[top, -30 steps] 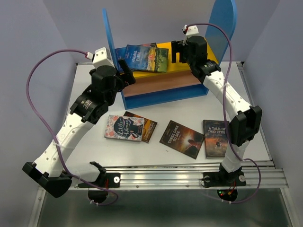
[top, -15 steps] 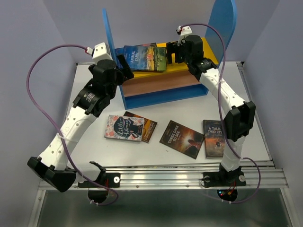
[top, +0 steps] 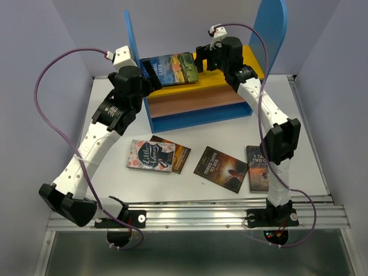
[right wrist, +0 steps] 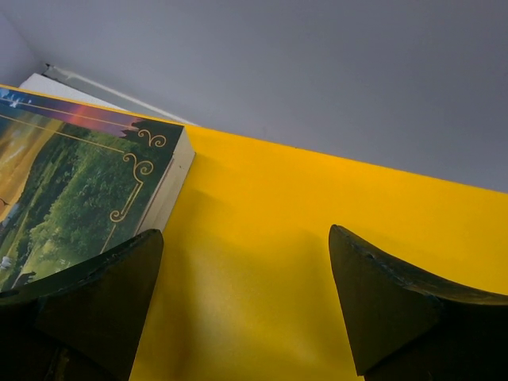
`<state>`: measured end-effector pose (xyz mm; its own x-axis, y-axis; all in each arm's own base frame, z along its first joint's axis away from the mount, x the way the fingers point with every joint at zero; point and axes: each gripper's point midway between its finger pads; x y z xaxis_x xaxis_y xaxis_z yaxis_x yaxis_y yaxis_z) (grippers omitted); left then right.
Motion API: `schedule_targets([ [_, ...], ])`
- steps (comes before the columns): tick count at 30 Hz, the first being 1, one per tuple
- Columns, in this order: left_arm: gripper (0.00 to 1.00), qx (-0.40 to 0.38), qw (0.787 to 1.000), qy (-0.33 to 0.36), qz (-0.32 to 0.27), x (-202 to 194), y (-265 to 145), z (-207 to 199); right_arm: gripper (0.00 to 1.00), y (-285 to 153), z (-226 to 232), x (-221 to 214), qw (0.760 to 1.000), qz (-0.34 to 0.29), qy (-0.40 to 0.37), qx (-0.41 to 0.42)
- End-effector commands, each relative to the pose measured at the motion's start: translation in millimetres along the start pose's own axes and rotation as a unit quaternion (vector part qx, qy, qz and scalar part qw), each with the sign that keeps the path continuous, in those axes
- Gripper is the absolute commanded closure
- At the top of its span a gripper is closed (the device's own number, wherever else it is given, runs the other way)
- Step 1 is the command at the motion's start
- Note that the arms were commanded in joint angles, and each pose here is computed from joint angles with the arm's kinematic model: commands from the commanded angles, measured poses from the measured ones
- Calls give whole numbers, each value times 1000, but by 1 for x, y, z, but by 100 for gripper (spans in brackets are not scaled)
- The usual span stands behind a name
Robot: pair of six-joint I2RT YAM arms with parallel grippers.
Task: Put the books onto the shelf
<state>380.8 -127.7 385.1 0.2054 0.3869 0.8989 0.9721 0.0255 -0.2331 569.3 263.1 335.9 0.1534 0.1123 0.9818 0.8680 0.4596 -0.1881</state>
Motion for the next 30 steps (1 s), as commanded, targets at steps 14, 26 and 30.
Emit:
schedule_targets([
  [14,15,7,998,4,-57,34,13,6,4,6,-5,21,998,-38,-22,-49],
  [26,76,30,997,38,-57,36,33,13,0,-33,-13,22,996,-31,12,-82],
  [30,85,37,997,38,-59,36,27,22,0,-49,-9,26,997,-35,14,-72],
])
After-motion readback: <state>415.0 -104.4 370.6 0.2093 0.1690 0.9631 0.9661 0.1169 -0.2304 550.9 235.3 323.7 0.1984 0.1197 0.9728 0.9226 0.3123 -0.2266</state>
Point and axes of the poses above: each gripper's point midway between its finger pads, its own y axis out along the fingers, its own z axis along the line the jaws close on, x = y × z, and after that the axes turned 2 degrees about -y, right-handed
